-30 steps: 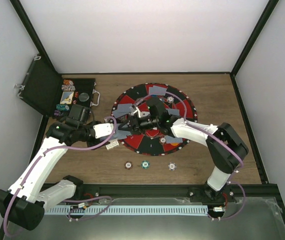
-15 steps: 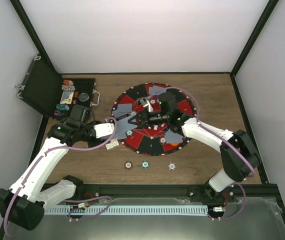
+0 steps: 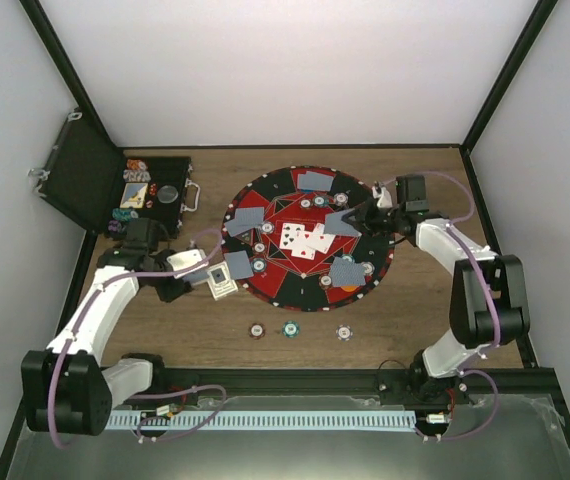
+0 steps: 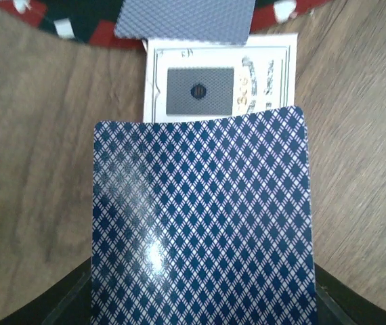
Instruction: Distribute texas hold em gaming equipment
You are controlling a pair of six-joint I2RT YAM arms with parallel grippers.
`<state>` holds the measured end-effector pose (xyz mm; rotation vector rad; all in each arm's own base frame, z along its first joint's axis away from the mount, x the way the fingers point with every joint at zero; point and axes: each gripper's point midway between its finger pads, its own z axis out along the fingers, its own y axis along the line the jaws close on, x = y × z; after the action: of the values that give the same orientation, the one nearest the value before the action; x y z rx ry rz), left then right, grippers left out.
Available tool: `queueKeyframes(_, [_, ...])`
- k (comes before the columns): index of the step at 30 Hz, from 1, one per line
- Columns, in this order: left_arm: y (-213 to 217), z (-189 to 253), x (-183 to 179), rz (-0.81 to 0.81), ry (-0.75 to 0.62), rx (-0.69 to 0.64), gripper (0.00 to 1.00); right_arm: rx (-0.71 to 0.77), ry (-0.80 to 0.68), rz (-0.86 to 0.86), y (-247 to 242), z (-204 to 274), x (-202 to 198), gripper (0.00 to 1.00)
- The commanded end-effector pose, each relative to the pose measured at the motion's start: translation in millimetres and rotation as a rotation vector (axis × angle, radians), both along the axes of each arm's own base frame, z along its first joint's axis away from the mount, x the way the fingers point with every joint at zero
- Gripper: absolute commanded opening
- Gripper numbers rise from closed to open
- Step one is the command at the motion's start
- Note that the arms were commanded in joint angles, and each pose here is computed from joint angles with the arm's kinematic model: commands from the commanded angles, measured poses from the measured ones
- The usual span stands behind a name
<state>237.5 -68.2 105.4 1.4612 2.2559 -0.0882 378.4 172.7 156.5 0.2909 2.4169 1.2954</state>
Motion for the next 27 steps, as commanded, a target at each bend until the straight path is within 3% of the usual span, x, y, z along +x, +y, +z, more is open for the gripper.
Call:
queueKeyframes(1, [5,-25,-4,-0.054,0.030,-0.009,0.05,-0.133,0.030,-0.033,-25,-31,19,0.02])
queueKeyframes(8, [18,-67,-15,-0.072,0.043,0.069,0.04,-0.191,0.118,-0.037,-38,-78,46,0.02])
queueKeyframes(14, [13,-75,-12,-0.082,0.054,0.038,0.09,-0.205,0.142,-0.036,-39,-92,51,0.04])
queueKeyframes(16, [12,-78,-14,-0.092,0.062,0.033,0.18,-0.220,0.142,-0.039,-41,-93,51,0.09])
queueKeyframes(19, [14,-85,-14,-0.088,0.087,0.049,0.59,-0.248,0.154,-0.038,-45,-99,48,0.25])
queueKeyframes(21, [17,-86,-15,-0.078,0.111,0.059,0.79,-0.263,0.162,-0.038,-46,-101,46,0.39])
queueKeyframes(24, [16,-78,-17,-0.076,0.128,0.057,0.96,-0.290,0.158,-0.047,-51,-98,46,0.52])
queueKeyframes(27, [12,-62,-20,-0.091,0.117,0.034,1.00,-0.335,0.143,-0.071,-58,-87,51,0.63])
